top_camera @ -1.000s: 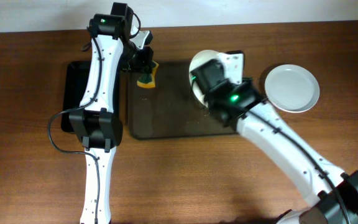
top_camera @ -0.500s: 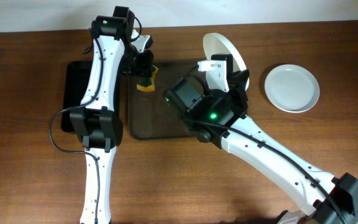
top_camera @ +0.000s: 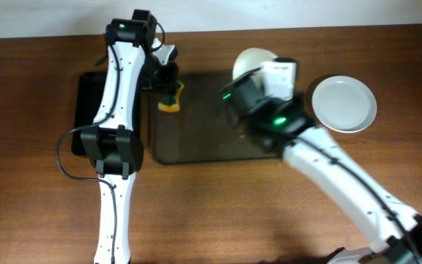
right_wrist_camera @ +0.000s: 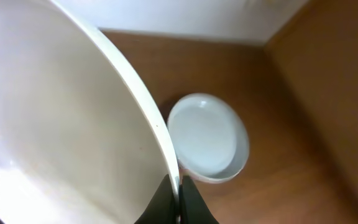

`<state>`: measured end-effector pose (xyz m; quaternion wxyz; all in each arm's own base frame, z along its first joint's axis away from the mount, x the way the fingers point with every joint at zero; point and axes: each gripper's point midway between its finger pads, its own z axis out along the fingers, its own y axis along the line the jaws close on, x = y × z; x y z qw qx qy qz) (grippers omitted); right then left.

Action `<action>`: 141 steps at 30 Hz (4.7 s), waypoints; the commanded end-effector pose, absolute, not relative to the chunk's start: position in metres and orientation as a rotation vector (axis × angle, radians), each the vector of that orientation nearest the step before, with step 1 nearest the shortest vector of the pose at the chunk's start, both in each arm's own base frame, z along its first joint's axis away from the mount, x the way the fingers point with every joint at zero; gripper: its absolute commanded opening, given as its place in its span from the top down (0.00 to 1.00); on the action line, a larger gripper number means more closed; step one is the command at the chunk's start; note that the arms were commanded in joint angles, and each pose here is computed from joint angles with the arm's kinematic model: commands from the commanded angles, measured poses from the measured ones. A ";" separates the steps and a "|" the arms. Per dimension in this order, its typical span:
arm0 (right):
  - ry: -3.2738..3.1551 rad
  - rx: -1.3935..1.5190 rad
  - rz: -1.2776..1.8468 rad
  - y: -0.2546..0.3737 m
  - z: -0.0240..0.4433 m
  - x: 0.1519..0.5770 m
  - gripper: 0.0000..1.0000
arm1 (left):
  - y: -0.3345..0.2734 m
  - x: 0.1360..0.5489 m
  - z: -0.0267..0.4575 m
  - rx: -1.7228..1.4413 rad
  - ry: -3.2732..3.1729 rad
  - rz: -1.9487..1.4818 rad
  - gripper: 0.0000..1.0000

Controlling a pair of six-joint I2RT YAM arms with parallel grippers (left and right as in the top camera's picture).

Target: Clean dirty plates on tray and stack at the side

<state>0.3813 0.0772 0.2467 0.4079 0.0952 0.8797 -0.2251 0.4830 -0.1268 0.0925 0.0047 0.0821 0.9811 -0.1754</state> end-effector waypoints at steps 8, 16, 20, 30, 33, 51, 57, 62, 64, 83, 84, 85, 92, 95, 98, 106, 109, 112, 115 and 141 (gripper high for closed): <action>2.451 0.648 0.044 -0.025 0.224 0.384 0.96 | 0.012 0.496 0.123 -0.083 3.010 -0.333 0.99; 2.439 0.792 0.083 -0.079 0.216 0.379 0.96 | 0.047 0.493 0.114 -0.128 3.044 -0.074 0.90; 2.442 0.793 0.083 -0.079 0.213 0.381 0.96 | 0.047 0.493 0.109 -0.130 3.056 -0.075 0.54; 2.417 0.815 0.163 -0.086 0.209 0.393 0.96 | 0.046 0.484 0.103 -0.189 3.100 -0.085 0.01; 2.379 0.868 0.160 -0.106 0.210 0.393 0.96 | 0.042 0.484 0.104 -0.187 3.096 -0.113 0.01; 2.540 1.131 0.068 -0.175 0.065 0.412 0.96 | 0.039 0.490 0.104 -0.171 3.076 -0.111 0.01; 2.555 1.145 0.032 -0.180 0.050 0.412 0.95 | 0.039 0.490 0.104 -0.170 3.076 -0.111 0.01; 2.581 1.167 -0.022 -0.183 0.048 0.403 0.91 | 0.039 0.490 0.104 -0.170 3.076 -0.111 0.01; 2.587 1.169 -0.021 -0.182 0.047 0.401 0.85 | 0.039 0.490 0.104 -0.170 3.076 -0.111 0.01; 2.527 0.785 0.025 -0.143 0.204 0.396 0.39 | 0.039 0.490 0.104 -0.171 3.075 -0.109 0.01; 2.525 0.717 0.018 -0.134 0.217 0.393 0.39 | 0.039 0.490 0.104 -0.170 3.075 -0.109 0.01; 2.517 0.670 0.019 -0.124 0.230 0.389 0.39 | 0.039 0.490 0.104 -0.171 3.075 -0.110 0.01; 2.407 0.410 0.078 -0.048 0.305 0.357 0.37 | 0.039 0.490 0.104 -0.170 3.075 -0.109 0.01; 2.310 0.300 0.116 -0.019 0.343 0.332 0.27 | 0.039 0.490 0.104 -0.170 3.075 -0.109 0.01; 2.237 0.234 0.144 -0.002 0.370 0.306 0.02 | 0.039 0.490 0.104 -0.171 3.075 -0.110 0.01; 2.243 0.228 0.091 -0.006 0.374 0.271 0.02 | 0.039 0.490 0.104 -0.171 3.075 -0.109 0.01; 2.245 0.237 0.074 -0.008 0.374 0.270 0.01 | 0.039 0.490 0.104 -0.170 3.075 -0.109 0.01; 2.237 0.232 0.083 -0.007 0.376 0.269 0.02 | 0.039 0.490 0.104 -0.170 3.075 -0.109 0.01; 2.217 0.224 0.064 -0.009 0.381 0.264 0.02 | 0.039 0.490 0.104 -0.171 3.075 -0.110 0.01; 1.496 0.042 0.202 0.017 0.256 0.234 0.02 | 0.039 0.490 0.104 -0.170 3.075 -0.110 0.01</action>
